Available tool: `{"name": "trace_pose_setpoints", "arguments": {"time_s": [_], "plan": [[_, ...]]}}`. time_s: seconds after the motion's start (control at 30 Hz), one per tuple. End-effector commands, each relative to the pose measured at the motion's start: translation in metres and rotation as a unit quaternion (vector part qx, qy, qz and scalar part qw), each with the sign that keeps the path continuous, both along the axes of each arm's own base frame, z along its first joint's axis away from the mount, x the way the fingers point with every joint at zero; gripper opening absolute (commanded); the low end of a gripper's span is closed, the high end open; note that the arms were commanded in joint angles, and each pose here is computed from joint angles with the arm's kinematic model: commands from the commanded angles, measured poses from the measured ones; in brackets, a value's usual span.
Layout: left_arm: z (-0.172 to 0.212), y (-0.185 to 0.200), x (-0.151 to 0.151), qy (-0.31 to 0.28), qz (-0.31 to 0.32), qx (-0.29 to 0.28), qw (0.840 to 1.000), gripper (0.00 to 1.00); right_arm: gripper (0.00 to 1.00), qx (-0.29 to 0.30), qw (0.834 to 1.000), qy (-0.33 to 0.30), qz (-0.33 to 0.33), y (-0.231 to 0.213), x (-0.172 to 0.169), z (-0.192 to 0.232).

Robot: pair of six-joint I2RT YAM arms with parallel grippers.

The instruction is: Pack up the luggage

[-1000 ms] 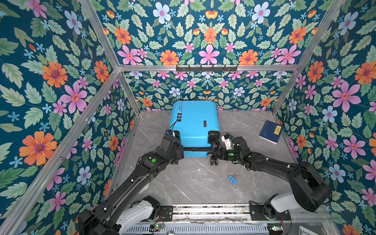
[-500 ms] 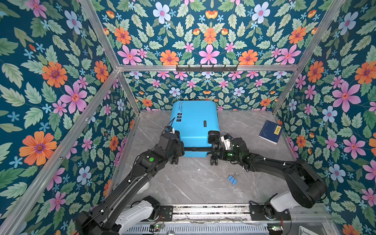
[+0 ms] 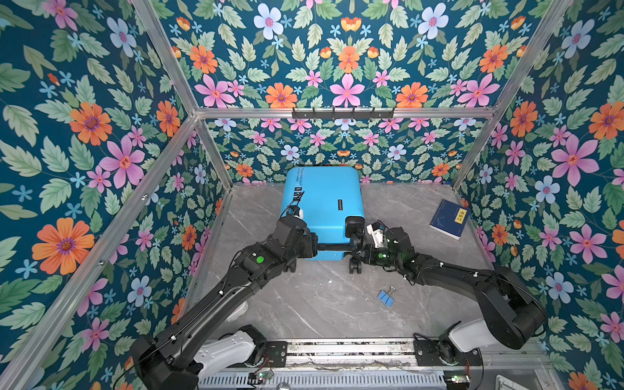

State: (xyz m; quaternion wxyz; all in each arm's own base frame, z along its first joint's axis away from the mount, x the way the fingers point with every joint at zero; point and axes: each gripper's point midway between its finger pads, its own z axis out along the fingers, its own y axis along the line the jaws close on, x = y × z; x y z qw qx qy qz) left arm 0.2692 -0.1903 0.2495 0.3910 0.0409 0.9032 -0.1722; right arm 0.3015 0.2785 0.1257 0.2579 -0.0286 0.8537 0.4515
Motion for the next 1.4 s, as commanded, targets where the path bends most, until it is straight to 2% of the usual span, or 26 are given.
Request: {"name": "trace_pose_setpoints", "arguments": {"time_s": [0.0, 0.13, 0.37, 0.53, 0.8, 0.93, 0.97, 1.0, 1.13, 1.37], "plan": [[0.005, -0.009, 0.003, -0.01, -0.003, -0.018, 1.0, 0.67, 0.21, -0.017, 1.0, -0.016, -0.01, -0.005, 0.003, 0.001], [0.005, -0.015, 0.003, -0.009, -0.008, -0.028, 1.0, 0.67, 0.2, -0.018, 1.0, -0.021, -0.01, -0.006, 0.004, 0.004], [0.007, -0.026, 0.001, -0.007, -0.017, -0.039, 0.999, 0.67, 0.09, -0.011, 1.0, -0.022, 0.0, 0.0, 0.006, 0.008], [0.012, -0.042, -0.003, -0.003, -0.033, -0.072, 0.997, 0.67, 0.0, -0.012, 1.0, -0.021, 0.007, 0.002, 0.005, 0.008], [0.013, -0.085, -0.018, 0.01, -0.066, -0.109, 0.992, 0.69, 0.0, -0.012, 1.0, -0.006, 0.0, 0.003, 0.008, -0.005], [0.004, -0.108, -0.023, 0.016, -0.082, -0.098, 0.992, 0.7, 0.0, -0.006, 1.0, -0.001, -0.002, 0.004, 0.009, -0.009], [0.003, -0.112, -0.024, 0.015, -0.085, -0.094, 0.992, 0.79, 0.0, -0.004, 1.0, -0.001, -0.003, 0.003, 0.009, -0.009], [0.001, -0.117, -0.024, 0.014, -0.088, -0.085, 0.992, 0.83, 0.0, -0.001, 1.0, 0.001, -0.003, 0.003, 0.009, -0.009], [-0.008, -0.127, -0.025, 0.009, -0.09, -0.034, 0.995, 0.92, 0.0, 0.02, 1.0, 0.002, -0.01, -0.002, 0.009, -0.009], [-0.021, -0.151, -0.02, 0.003, -0.102, 0.047, 0.994, 0.98, 0.0, 0.047, 0.999, 0.006, -0.01, -0.004, 0.005, -0.012]]}}
